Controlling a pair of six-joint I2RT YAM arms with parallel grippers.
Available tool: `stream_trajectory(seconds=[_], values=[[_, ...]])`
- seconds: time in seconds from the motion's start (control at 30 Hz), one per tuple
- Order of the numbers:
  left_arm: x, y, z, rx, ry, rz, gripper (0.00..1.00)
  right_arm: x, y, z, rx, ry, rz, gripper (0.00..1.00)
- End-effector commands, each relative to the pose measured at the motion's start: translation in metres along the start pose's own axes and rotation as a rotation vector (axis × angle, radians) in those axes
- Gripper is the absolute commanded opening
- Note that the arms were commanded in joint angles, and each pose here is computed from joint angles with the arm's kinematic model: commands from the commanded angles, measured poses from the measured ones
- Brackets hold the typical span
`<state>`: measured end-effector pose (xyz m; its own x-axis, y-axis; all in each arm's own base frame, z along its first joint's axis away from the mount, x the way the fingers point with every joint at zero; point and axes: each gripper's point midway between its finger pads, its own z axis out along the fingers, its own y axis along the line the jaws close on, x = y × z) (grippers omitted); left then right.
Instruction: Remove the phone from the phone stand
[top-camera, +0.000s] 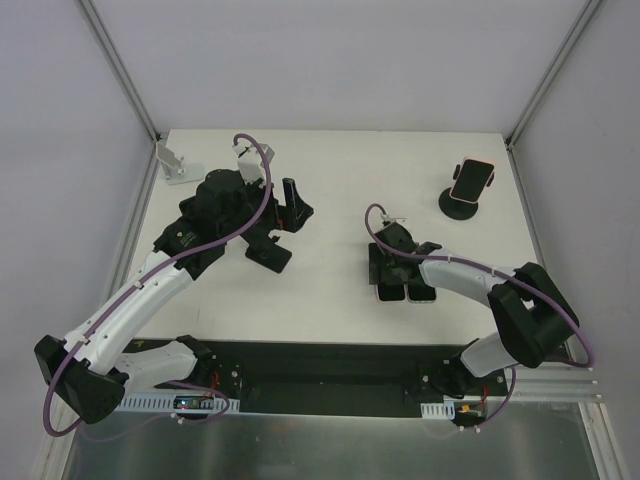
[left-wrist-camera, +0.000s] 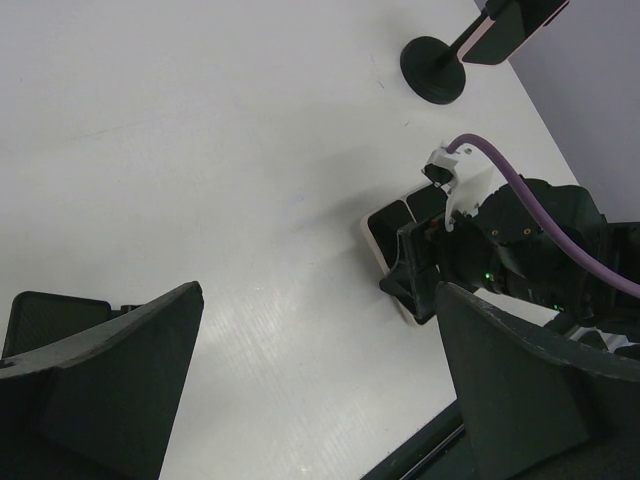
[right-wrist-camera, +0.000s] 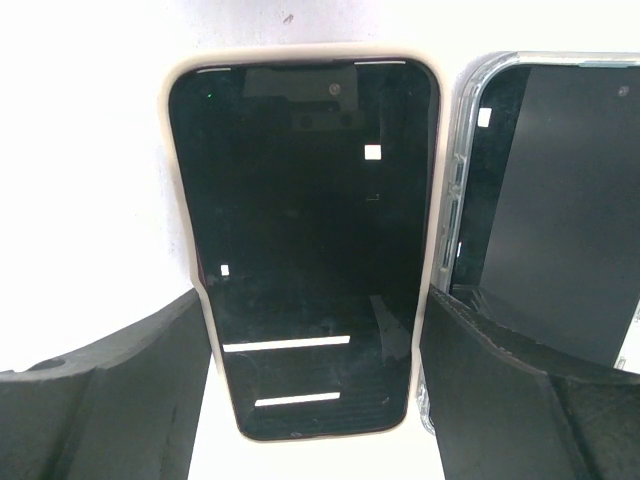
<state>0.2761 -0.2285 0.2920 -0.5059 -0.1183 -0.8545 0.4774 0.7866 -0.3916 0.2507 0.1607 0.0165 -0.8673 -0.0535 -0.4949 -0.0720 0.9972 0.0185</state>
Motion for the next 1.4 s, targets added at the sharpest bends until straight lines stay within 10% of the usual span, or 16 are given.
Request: stream_trajectory(seconds=[0.0, 0.8, 1.37], values=[[-0.015, 0.0, -0.003, -0.01, -0.035, 0.015, 0.99, -0.004, -0.002, 0.002, 0.008, -0.024, 0.051, 0.66], [-0.015, 0.002, -0.003, -0.021, -0.035, 0.016, 0.99, 0.0, -0.003, -0.013, 0.021, -0.039, 0.043, 0.9], [0.024, 0.094, -0.019, -0.196, 0.056, -0.142, 0.99, -0.092, 0.04, -0.12, -0.422, -0.637, 0.032, 0.96]])
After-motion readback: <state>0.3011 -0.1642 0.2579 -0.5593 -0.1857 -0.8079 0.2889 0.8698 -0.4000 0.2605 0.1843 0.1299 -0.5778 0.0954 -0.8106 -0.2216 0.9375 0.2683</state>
